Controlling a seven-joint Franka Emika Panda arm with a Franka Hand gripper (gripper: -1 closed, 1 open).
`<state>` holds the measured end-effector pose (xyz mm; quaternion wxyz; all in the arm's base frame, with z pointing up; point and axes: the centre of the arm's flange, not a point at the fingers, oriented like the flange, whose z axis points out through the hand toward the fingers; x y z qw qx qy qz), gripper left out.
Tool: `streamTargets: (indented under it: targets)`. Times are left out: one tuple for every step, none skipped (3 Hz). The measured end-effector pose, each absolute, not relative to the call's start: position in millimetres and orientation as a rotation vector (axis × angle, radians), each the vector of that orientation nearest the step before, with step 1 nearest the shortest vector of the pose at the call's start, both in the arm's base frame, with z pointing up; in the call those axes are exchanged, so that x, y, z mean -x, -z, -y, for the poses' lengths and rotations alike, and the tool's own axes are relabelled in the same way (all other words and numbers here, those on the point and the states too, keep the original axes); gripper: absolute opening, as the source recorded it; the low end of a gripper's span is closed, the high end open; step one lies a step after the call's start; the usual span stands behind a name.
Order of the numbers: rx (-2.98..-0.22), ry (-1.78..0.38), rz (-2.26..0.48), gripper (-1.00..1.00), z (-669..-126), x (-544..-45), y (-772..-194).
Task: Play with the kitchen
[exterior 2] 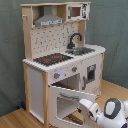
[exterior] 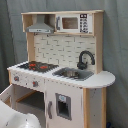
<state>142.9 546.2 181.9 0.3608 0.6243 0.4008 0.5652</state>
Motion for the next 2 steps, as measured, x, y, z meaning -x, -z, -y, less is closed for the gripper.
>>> streamTargets:
  targets:
    - [-1.635, -1.434, -0.991, -1.0, -515.9, -151.0, -162.3]
    - [-1.646, -1.39, -0.892, -1.0, -476.0, -184.9, -156.4]
